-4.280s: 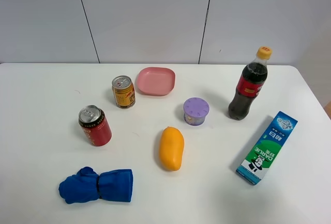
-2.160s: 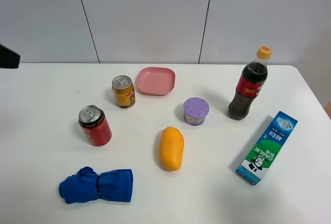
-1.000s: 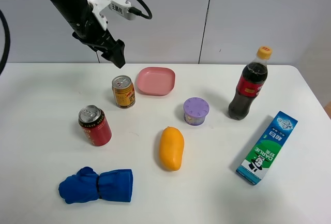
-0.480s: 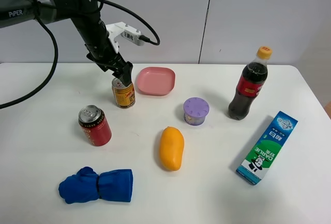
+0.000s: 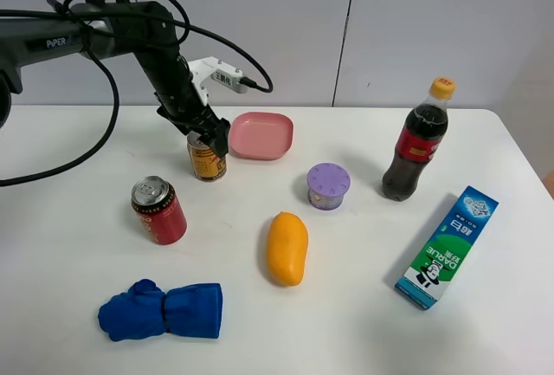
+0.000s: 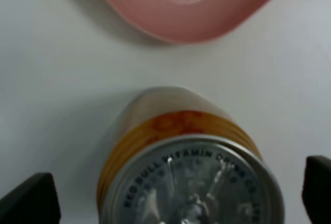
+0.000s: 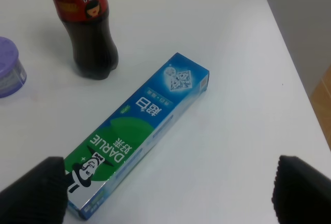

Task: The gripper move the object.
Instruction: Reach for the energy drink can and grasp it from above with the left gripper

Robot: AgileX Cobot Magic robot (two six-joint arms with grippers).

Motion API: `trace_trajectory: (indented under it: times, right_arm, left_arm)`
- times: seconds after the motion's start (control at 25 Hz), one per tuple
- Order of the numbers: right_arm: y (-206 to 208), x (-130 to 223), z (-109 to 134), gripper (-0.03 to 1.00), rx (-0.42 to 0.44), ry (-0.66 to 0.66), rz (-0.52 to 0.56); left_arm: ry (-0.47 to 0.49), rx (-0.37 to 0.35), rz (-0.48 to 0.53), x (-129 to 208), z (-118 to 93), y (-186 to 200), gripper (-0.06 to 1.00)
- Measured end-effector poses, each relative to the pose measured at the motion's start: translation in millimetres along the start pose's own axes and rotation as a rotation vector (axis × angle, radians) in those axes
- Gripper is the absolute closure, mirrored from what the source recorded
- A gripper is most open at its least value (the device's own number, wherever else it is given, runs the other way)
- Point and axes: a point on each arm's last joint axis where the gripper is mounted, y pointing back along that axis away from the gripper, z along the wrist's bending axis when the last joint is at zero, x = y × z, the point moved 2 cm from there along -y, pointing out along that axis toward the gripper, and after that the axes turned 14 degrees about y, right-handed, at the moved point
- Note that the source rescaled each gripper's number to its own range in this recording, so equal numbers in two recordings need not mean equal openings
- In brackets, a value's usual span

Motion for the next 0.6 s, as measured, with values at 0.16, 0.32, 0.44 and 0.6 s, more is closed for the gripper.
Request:
trace_trajectory:
  times: [0.16, 0.32, 0.44, 0.6]
  right_arm:
    - [0.0, 0.0, 0.0, -0.03, 0.0, 0.0, 0.0]
    - [0.0, 0.0, 0.0, -0.03, 0.0, 0.0, 0.0]
    - [0.0, 0.0, 0.0, -0.03, 0.0, 0.0, 0.0]
    - [0.0, 0.0, 0.0, -0.03, 0.0, 0.0, 0.0]
  left_arm:
    - [0.004, 0.0, -0.001, -0.1, 1.2, -10.4, -0.01]
    - [0.004, 0.003, 0.02, 2.7, 2.6, -25.0, -0.01]
    - [0.007, 0.006, 0.038, 5.3, 3.3, -34.5, 0.04]
    - [0.01, 0.01, 0.043, 5.9, 3.2, -37.3, 0.87]
